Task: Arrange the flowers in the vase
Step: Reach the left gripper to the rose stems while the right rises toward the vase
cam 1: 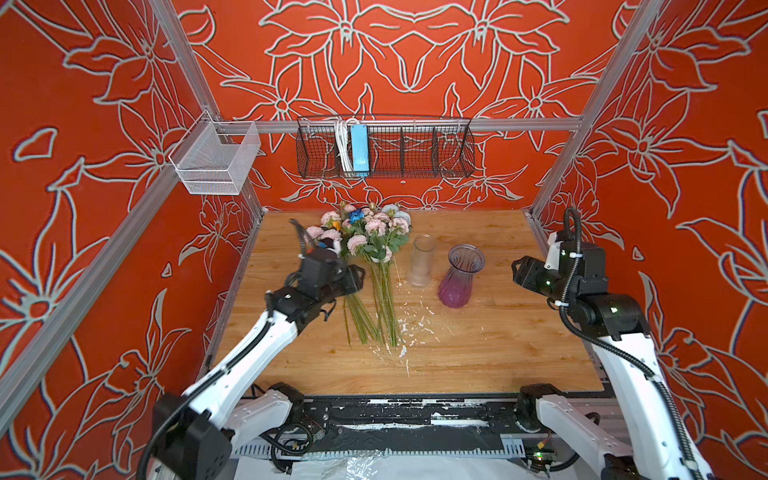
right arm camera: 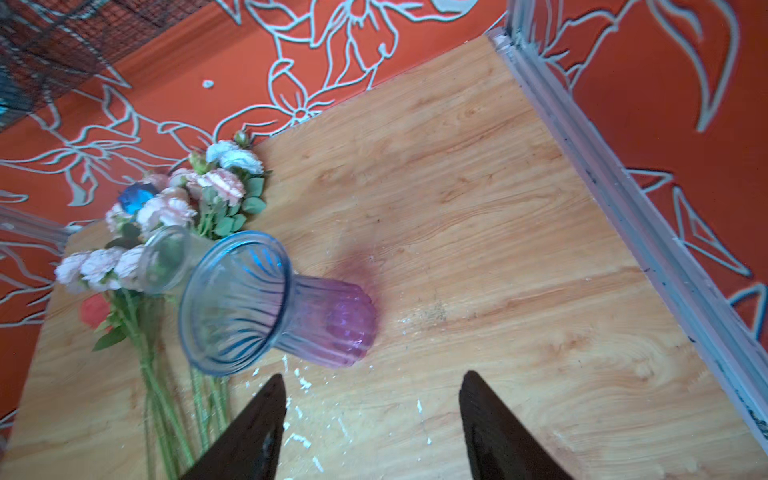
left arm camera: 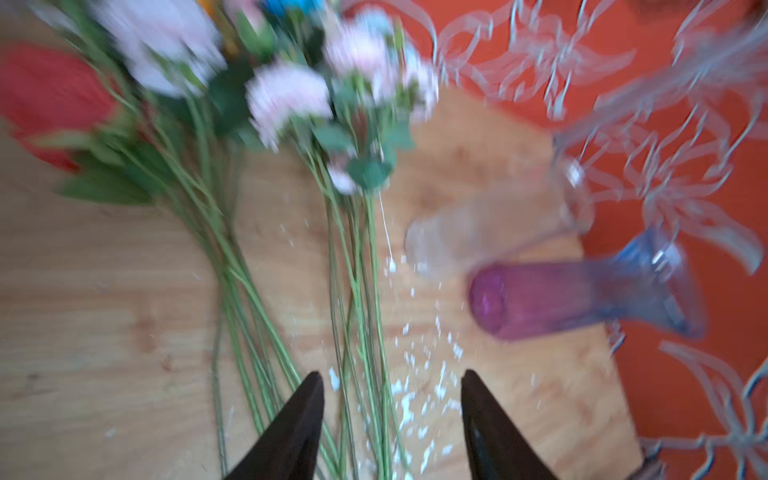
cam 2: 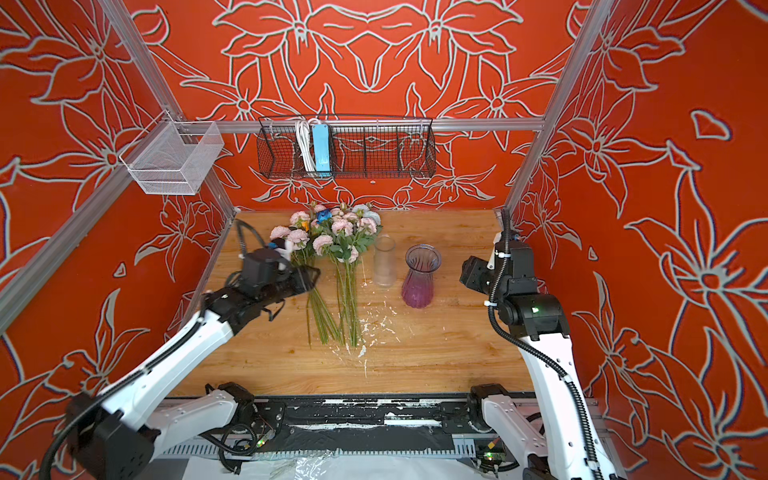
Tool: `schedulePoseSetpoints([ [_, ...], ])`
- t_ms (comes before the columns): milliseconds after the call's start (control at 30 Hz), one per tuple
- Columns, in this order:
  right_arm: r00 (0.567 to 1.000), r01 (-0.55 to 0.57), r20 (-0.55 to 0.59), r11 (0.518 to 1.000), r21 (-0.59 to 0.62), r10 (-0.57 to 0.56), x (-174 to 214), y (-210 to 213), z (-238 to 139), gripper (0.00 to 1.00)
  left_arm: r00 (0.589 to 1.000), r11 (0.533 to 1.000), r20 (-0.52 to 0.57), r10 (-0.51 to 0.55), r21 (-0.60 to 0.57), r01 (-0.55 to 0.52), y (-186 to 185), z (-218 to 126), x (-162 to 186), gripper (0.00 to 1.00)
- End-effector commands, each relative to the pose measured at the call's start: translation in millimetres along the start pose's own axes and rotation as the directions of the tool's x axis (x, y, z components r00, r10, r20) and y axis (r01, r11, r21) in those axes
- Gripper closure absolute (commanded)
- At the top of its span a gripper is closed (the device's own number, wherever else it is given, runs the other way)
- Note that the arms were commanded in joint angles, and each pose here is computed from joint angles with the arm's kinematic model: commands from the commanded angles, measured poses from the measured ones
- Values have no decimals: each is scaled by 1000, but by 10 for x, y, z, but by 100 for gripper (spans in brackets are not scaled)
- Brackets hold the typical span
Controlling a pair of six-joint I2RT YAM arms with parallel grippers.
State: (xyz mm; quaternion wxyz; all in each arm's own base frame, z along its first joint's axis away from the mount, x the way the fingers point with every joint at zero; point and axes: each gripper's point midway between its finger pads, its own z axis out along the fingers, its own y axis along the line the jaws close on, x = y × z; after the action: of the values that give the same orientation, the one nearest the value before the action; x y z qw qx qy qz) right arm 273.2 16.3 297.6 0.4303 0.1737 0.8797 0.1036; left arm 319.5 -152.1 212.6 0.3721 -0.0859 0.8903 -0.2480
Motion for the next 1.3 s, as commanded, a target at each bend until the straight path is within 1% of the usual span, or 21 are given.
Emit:
schedulePoseSetpoints([
  [0, 996, -5, -88, 999, -49, 1, 83, 111, 16, 32, 987, 995, -135, 92, -22, -96, -94, 289, 254, 45],
  [67, 995, -7, -101, 998, -66, 1, 98, 147, 54, 32, 975, 991, -181, 130, -9, -134, -211, 495, 297, 49],
  [133, 995, -6, -104, 996, -91, -4, 90, 199, 62, 32, 962, 986, -220, 164, 7, -166, -334, 682, 347, 50],
  [200, 995, -5, -100, 995, -99, -5, 78, 213, 60, 32, 951, 979, -240, 194, -21, -205, -362, 847, 377, 50],
  [300, 995, -8, -98, 995, -103, -2, 83, 217, 45, 32, 925, 965, -290, 245, -15, -260, -447, 1033, 496, 52],
  [367, 996, -9, -92, 994, -111, -1, 84, 224, 21, 32, 914, 962, -312, 259, -3, -273, -479, 1150, 599, 54],
  [467, 996, -4, -90, 995, -101, -5, 107, 191, -6, 31, 902, 957, -331, 277, 7, -291, -519, 1290, 745, 55],
  [533, 996, -6, -89, 997, -80, -1, 127, 146, -12, 28, 898, 955, -334, 285, 23, -295, -538, 1389, 827, 55],
  [667, 995, -3, -99, 998, -68, -4, 199, 99, -21, 27, 905, 959, -322, 279, 51, -277, -622, 1542, 893, 57],
  [767, 995, -1, -98, 999, -45, -3, 232, 41, -21, 27, 902, 955, -317, 293, 53, -292, -706, 1682, 926, 57],
  [900, 996, 0, -92, 1000, -24, -2, 221, 4, -42, 24, 912, 957, -292, 287, 55, -283, -751, 1847, 934, 60],
  [1067, 996, 13, -90, 1000, -5, -14, 188, -17, -94, 23, 922, 958, -261, 284, 41, -284, -745, 1922, 901, 61],
  [1267, 997, 3, -78, 1000, -16, -4, 144, 12, -141, 22, 933, 961, -245, 264, -20, -277, -664, 2035, 864, 62],
])
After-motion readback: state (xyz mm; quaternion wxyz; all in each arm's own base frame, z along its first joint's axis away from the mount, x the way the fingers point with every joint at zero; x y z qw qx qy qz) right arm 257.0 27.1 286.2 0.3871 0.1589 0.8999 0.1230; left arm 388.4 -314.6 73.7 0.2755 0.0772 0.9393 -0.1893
